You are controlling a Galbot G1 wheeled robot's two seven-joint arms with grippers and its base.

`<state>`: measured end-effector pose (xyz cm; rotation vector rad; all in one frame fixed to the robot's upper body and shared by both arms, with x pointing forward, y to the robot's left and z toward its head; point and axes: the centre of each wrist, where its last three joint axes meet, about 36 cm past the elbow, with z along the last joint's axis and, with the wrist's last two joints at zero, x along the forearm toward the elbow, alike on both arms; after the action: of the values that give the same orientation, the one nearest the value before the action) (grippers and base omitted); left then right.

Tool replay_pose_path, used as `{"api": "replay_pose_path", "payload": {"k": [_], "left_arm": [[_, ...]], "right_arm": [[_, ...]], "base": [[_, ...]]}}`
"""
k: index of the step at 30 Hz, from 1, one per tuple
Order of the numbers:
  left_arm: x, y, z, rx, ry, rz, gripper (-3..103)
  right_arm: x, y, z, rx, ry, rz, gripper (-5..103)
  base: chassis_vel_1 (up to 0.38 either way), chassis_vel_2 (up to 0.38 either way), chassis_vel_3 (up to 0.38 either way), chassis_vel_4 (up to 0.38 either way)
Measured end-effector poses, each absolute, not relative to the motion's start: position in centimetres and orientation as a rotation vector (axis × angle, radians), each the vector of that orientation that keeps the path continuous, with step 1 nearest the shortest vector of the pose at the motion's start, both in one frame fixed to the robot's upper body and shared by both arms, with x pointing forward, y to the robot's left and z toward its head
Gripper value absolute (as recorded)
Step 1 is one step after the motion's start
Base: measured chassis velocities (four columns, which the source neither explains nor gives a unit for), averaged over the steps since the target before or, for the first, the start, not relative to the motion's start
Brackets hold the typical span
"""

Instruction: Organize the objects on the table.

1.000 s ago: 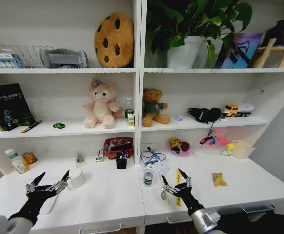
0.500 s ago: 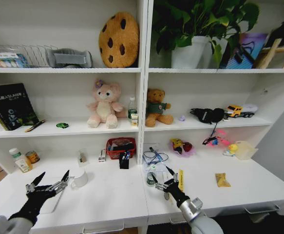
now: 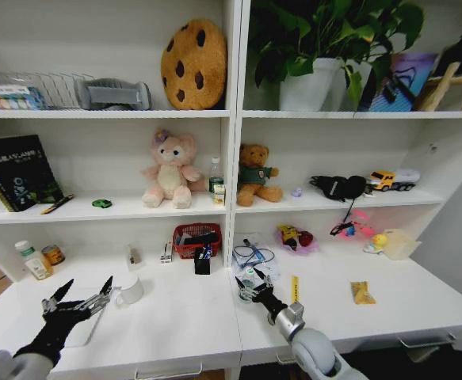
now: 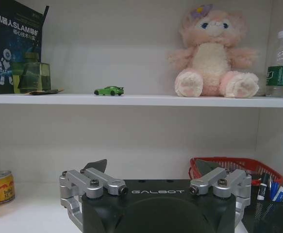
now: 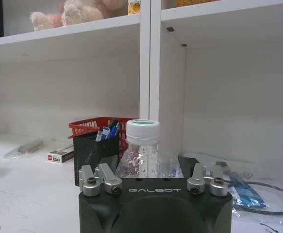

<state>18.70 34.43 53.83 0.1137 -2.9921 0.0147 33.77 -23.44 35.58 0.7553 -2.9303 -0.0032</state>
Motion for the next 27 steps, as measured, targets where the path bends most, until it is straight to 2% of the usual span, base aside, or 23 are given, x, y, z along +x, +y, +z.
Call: {"api": "replay_pose_path", "payload": {"k": [2,3,5,6,9,10,13,17,21,22,27], "left_arm": [[18.7,34.4,53.8,0.114,-2.992,0.015,100],[18.7,34.4,53.8,0.114,-2.992,0.015,100],[18.7,34.4,53.8,0.114,-2.992,0.015,100],[18.7,34.4,53.8,0.114,-2.992,0.015,100],[18.7,34.4,53.8,0.114,-2.992,0.015,100],[18.7,34.4,53.8,0.114,-2.992,0.015,100],[18.7,34.4,53.8,0.114,-2.992,0.015,100],[18.7,34.4,53.8,0.114,-2.992,0.015,100],[18.7,34.4,53.8,0.114,-2.992,0.015,100],[18.7,34.4,53.8,0.114,-2.992,0.015,100],[18.7,34.4,53.8,0.114,-2.992,0.015,100]], "right_arm": [[33.5,-23.6,35.6,0.760,-2.932,-0.004,64],[33.5,-23.6,35.6,0.760,-2.932,-0.004,64],[33.3,-23.6,35.6,0.761,-2.934,-0.008,53],[33.3,-23.6,35.6,0.761,-2.934,-0.008,53],[33.1,-23.6,35.8,0.764,-2.937,-0.012,37],[33.1,-23.6,35.8,0.764,-2.937,-0.012,37],[32.8,-23.8,36.3,0.767,-2.947,-0.020,28],[32.2,-24.2,37.9,0.793,-2.955,-0.045,25],[28.7,-25.3,41.4,0.826,-2.979,-0.059,25],[26.3,-25.6,42.7,0.838,-2.985,-0.069,25],[21.7,-25.3,44.4,0.810,-3.004,-0.008,25]], "base": [[0.000,0.000,0.000,0.000],[0.000,0.000,0.000,0.000],[0.000,0.000,0.000,0.000],[0.000,0.000,0.000,0.000],[0.000,0.000,0.000,0.000],[0.000,0.000,0.000,0.000],[0.000,0.000,0.000,0.000],[0.000,0.000,0.000,0.000],[0.000,0.000,0.000,0.000],[0.000,0.000,0.000,0.000],[0.000,0.000,0.000,0.000]]}}
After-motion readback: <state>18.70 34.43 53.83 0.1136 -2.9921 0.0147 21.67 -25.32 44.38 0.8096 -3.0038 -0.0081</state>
